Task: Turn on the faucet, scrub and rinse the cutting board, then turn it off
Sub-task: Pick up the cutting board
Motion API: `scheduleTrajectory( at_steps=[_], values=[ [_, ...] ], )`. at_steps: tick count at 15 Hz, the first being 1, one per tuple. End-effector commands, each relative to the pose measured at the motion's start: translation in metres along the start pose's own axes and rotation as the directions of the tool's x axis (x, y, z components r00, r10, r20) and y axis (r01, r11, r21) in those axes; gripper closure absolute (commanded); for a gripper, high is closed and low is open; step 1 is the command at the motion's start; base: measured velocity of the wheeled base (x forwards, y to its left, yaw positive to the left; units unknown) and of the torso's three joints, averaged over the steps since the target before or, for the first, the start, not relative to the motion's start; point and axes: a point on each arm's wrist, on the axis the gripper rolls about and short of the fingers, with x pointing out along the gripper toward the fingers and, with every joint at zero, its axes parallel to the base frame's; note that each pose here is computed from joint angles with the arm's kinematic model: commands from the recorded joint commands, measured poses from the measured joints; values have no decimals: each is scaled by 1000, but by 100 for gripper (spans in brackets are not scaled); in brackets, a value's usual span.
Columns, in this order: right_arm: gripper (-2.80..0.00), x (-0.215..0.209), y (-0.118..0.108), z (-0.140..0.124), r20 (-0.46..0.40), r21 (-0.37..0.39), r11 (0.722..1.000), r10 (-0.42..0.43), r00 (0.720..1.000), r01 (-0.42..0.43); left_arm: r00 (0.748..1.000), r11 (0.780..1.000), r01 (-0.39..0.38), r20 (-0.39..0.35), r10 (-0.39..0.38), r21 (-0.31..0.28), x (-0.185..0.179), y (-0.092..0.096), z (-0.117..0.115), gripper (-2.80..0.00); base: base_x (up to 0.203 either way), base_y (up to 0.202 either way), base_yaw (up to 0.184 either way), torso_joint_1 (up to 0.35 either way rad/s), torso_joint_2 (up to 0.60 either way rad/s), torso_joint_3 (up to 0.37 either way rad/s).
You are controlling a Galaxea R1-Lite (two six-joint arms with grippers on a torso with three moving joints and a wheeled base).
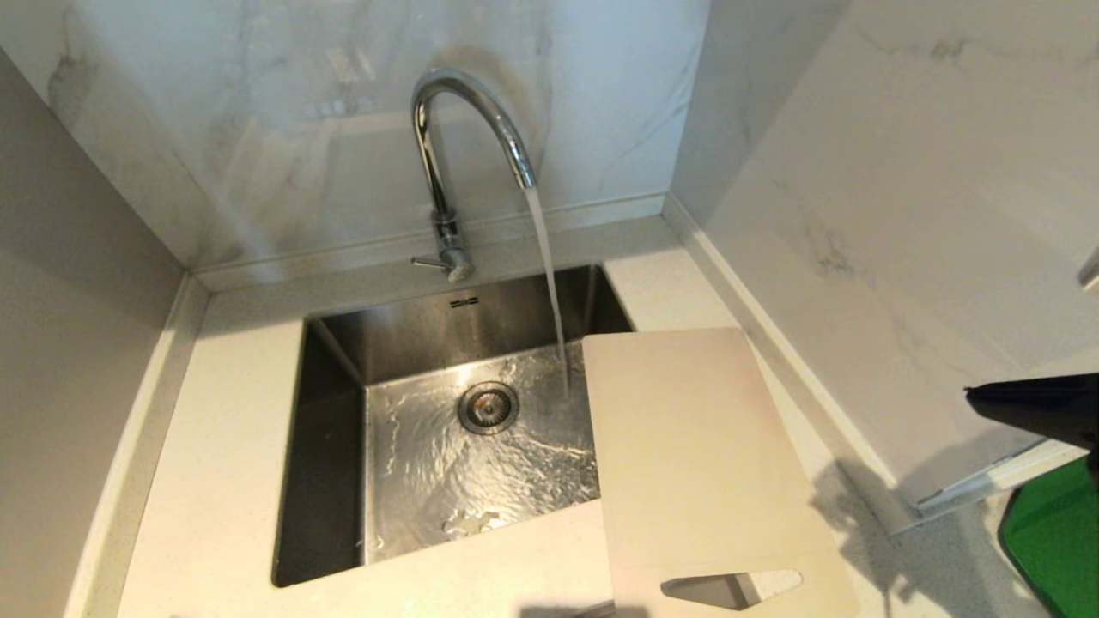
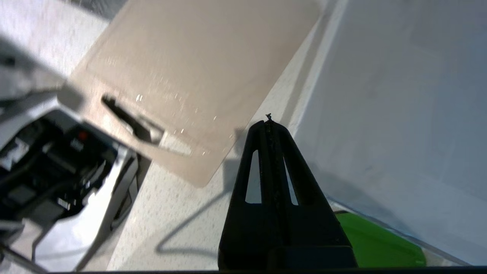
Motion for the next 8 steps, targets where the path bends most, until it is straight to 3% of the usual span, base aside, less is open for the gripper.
scheduleTrajectory(
  at_steps=[1,3,8],
  values=[
    [0,19,17,-9,-89,-58,996,65,994,-70,1000,1000,-1,-1,1,-1,0,0,0,0,0,0,0,0,0,0],
    [0,31,38,-17,-159,-132,982,116,980,-137,1000,1000,0,-1,0,-1,0,0,0,0,0,0,0,0,0,0],
    [0,65,74,-49,-411,-252,931,144,900,-264,1000,1000,0,-1,0,-1,0,0,0,0,0,0,0,0,0,0]
  ],
)
